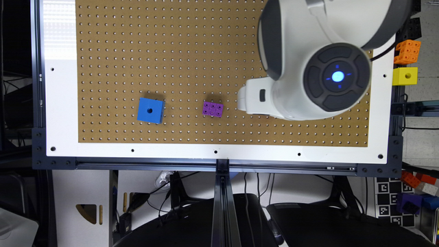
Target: Pick up pink block.
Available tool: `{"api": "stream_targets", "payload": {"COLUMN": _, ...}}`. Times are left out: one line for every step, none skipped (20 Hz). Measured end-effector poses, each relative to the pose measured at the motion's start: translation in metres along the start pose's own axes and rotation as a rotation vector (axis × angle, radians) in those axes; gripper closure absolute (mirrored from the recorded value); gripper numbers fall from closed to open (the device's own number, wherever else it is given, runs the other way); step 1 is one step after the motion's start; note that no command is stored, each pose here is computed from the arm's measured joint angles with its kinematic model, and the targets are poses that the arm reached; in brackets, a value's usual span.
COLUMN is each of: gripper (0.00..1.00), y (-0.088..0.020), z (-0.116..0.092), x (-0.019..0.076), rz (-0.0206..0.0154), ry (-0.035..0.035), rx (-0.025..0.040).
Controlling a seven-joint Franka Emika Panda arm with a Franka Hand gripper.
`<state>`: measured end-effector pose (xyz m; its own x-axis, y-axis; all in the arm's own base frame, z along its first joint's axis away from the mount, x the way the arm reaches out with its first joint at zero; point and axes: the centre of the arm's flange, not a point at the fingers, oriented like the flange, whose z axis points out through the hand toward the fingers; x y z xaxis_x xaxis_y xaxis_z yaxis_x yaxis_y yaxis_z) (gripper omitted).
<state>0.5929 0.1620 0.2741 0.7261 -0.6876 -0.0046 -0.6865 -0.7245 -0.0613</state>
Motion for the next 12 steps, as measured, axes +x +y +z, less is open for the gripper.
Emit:
{"api": "stream_targets", "payload": {"gripper": 0.00, "y": -0.001, "z": 0.000, "x": -0.0012, "rz": 0.0002, "ry": -0.0003, "rx": 0.0000}}
{"api": "stream_targets", "payload": {"gripper": 0.00, "y": -0.001, "z": 0.003, "x": -0.0020, "rz": 0.0001, "ry": -0.0022, "rx": -0.0024}}
{"api": "stream_targets", "payload": {"gripper": 0.00, "y": -0.001, "z": 0.006, "x": -0.0023, "rz": 0.0001, "ry": -0.0041, "rx": -0.0047}}
{"api": "stream_targets", "payload": {"gripper": 0.00, "y": -0.001, "z": 0.009, "x": -0.0022, "rz": 0.0003, "ry": -0.0054, "rx": -0.0059}}
{"api": "stream_targets", "payload": {"gripper": 0.00, "y": -0.002, "z": 0.013, "x": -0.0019, "rz": 0.0007, "ry": -0.0068, "rx": -0.0073}}
{"api": "stream_targets", "payload": {"gripper": 0.00, "y": -0.002, "z": 0.016, "x": -0.0016, "rz": 0.0009, "ry": -0.0077, "rx": -0.0079}}
{"api": "stream_targets", "payload": {"gripper": 0.00, "y": -0.002, "z": 0.018, "x": -0.0013, "rz": 0.0011, "ry": -0.0090, "rx": -0.0094}}
{"api": "stream_targets", "payload": {"gripper": 0.00, "y": -0.002, "z": 0.021, "x": -0.0007, "rz": 0.0018, "ry": -0.0110, "rx": -0.0130}}
{"api": "stream_targets", "payload": {"gripper": 0.00, "y": 0.000, "z": 0.028, "x": 0.0012, "rz": 0.0044, "ry": -0.0119, "rx": -0.0156}}
{"api": "stream_targets", "payload": {"gripper": 0.00, "y": 0.001, "z": 0.034, "x": 0.0033, "rz": 0.0070, "ry": -0.0117, "rx": -0.0167}}
{"api": "stream_targets", "payload": {"gripper": 0.00, "y": 0.003, "z": 0.041, "x": 0.0058, "rz": 0.0097, "ry": -0.0105, "rx": -0.0171}}
{"api": "stream_targets", "payload": {"gripper": 0.00, "y": 0.004, "z": 0.046, "x": 0.0082, "rz": 0.0122, "ry": -0.0091, "rx": -0.0170}}
